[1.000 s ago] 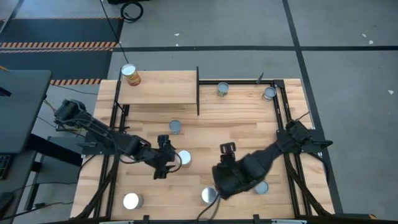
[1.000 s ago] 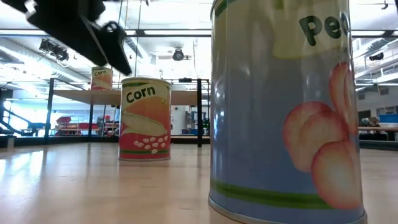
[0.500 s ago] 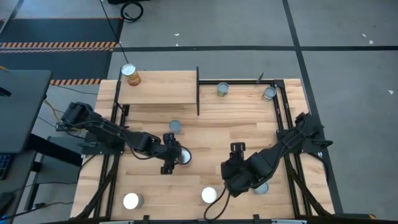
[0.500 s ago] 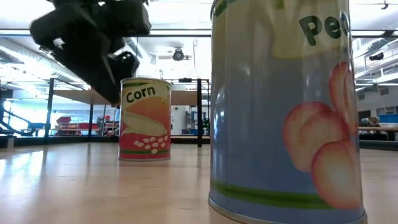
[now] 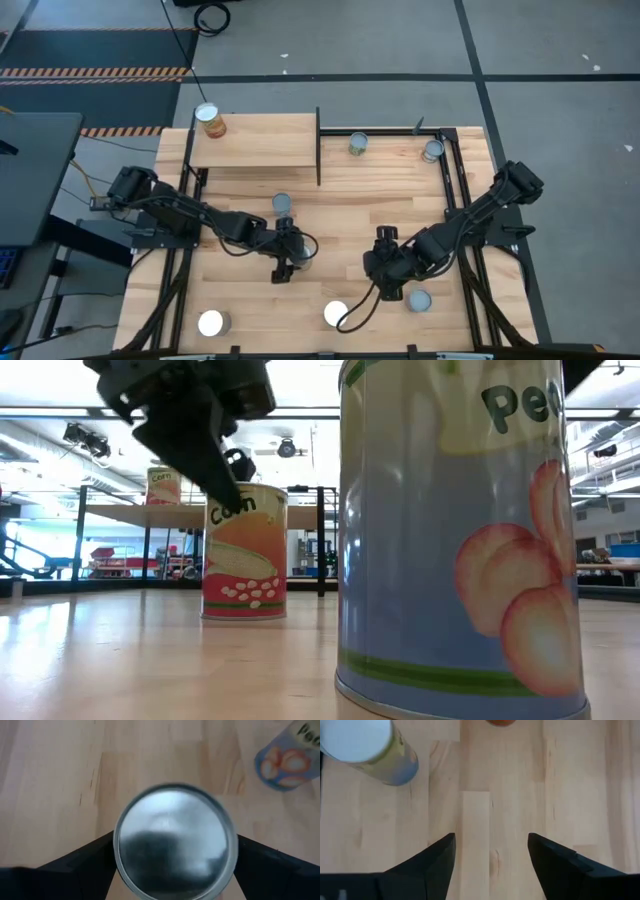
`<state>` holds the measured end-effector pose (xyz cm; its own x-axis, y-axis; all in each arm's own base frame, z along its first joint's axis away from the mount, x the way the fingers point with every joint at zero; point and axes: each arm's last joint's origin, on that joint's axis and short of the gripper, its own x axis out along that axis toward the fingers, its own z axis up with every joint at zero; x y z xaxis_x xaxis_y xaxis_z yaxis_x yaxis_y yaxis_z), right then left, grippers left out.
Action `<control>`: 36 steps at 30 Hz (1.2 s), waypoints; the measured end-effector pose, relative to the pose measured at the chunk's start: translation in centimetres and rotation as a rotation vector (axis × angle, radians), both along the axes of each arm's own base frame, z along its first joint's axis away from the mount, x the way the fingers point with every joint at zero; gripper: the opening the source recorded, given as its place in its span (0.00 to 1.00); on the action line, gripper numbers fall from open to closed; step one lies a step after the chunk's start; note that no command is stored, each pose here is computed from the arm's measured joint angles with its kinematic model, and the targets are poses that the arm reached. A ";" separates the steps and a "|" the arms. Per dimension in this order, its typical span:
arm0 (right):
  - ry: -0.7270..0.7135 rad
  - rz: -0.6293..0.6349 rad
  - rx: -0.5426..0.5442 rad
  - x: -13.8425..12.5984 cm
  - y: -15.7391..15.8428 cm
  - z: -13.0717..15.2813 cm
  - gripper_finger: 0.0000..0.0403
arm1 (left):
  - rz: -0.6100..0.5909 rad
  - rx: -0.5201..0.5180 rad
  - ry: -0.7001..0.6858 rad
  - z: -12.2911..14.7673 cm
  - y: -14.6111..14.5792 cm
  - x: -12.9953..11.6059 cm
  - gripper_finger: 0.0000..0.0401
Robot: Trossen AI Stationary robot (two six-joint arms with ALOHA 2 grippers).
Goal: Pick and place cans onto a shelf
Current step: Put the large canned corn on the shelf
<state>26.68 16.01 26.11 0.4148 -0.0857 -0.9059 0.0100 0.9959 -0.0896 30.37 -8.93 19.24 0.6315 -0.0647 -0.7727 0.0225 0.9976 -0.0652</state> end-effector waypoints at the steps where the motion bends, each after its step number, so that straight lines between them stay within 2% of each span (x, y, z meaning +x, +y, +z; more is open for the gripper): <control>1: 0.003 0.006 0.004 0.0 -0.2 -0.3 0.65 | 0.000 -0.002 -0.007 0.2 -0.1 0.2 0.88; 10: -0.010 0.031 -0.006 0.3 -0.4 -0.9 0.69 | -0.005 0.004 0.038 -0.1 0.2 0.4 0.87; 16: -0.023 0.022 -0.005 0.3 -0.4 -0.8 0.67 | -0.007 0.030 0.004 -0.5 0.1 1.1 0.77; 20: -0.027 0.017 0.000 0.3 -0.3 -0.8 0.66 | -0.002 0.042 0.040 0.9 0.7 0.2 0.77; 23: -0.027 0.017 0.001 0.3 -0.3 -0.8 0.65 | 0.016 0.069 0.057 4.4 1.5 -1.2 0.77; 27: -0.043 0.009 -0.011 0.4 -0.3 -0.7 0.63 | 0.112 0.181 0.108 9.3 3.7 -4.9 0.77; 31: -0.068 -0.010 -0.034 0.8 -0.7 -0.7 0.63 | 0.305 0.235 0.068 14.1 6.8 -9.4 0.77; 34: -0.081 -0.014 -0.058 1.1 -1.2 -0.6 0.63 | 0.486 0.284 0.051 15.6 9.1 -12.4 0.77; 36: -0.088 -0.019 -0.073 1.3 -1.6 -0.6 0.63 | 0.613 0.282 0.060 16.1 10.5 -14.3 0.77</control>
